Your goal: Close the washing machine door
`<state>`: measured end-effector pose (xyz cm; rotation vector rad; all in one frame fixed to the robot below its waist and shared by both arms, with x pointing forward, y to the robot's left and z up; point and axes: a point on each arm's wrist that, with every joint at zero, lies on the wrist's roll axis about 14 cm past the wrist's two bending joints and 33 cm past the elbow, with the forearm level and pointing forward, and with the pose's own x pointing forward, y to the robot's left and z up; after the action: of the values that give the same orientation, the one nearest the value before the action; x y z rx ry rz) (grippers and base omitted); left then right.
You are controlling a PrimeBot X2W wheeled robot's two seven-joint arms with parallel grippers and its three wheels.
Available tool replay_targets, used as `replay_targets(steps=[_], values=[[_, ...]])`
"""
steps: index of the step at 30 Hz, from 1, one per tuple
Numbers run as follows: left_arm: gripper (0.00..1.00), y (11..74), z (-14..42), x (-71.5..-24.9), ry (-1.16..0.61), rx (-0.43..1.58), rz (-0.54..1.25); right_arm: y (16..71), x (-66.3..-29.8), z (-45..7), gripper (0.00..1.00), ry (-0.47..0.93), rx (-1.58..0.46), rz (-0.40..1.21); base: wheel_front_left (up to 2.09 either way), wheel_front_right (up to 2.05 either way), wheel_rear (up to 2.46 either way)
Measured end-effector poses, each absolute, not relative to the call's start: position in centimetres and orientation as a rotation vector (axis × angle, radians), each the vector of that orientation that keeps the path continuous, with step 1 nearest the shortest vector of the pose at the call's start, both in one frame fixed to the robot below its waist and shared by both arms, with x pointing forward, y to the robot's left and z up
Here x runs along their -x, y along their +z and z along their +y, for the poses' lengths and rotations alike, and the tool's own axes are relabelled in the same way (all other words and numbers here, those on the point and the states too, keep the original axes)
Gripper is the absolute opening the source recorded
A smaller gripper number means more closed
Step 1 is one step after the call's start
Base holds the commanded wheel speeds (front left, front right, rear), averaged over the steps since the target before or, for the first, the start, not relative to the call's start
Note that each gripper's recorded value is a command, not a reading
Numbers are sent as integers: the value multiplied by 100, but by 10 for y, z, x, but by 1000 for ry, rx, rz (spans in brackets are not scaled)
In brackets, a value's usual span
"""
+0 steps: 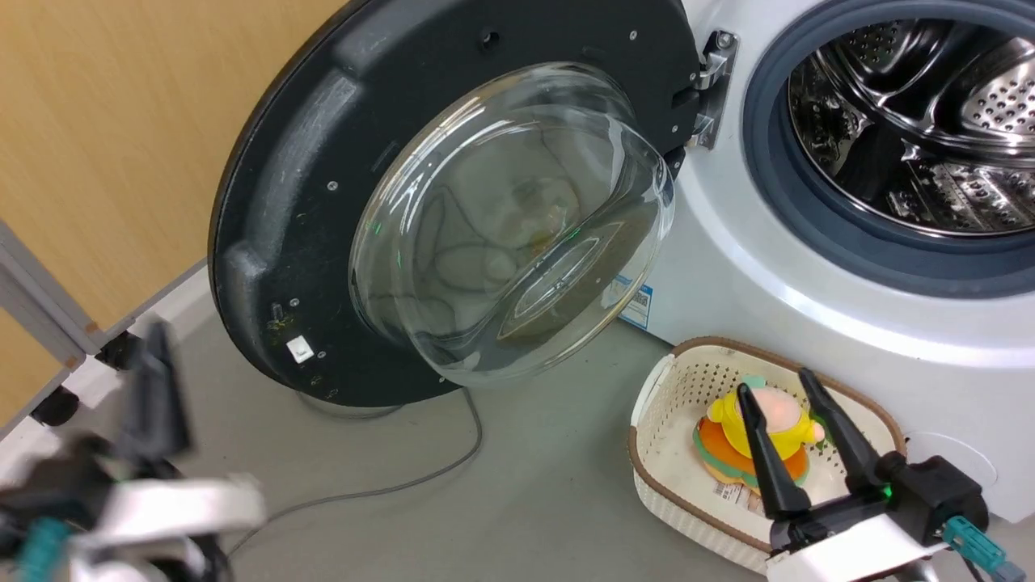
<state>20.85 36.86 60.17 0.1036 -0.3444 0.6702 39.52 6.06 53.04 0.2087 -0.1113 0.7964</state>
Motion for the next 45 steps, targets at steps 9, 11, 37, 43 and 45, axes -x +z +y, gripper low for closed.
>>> replay_targets(steps=[9, 11, 37, 43, 45], values=[[0, 642, 454, -223, 723, 184, -427, 518, -404, 39, 100, 730, -200, -91, 0, 0, 0], [0, 643, 472, -227, 739, 305, -424, 517, -404, 35, 100, 718, -199, -90, 0, 0, 0], [0, 558, 450, -318, 444, 1105, 32, 505, -410, 11, 100, 653, -198, -67, 0, 0, 0], [0, 561, 421, -317, 275, 1131, 131, 515, -409, 5, 100, 628, -195, -91, 0, 0, 0], [0, 556, 407, -313, 225, 1137, 172, 519, -408, 2, 100, 615, -194, -103, 0, 0, 0]])
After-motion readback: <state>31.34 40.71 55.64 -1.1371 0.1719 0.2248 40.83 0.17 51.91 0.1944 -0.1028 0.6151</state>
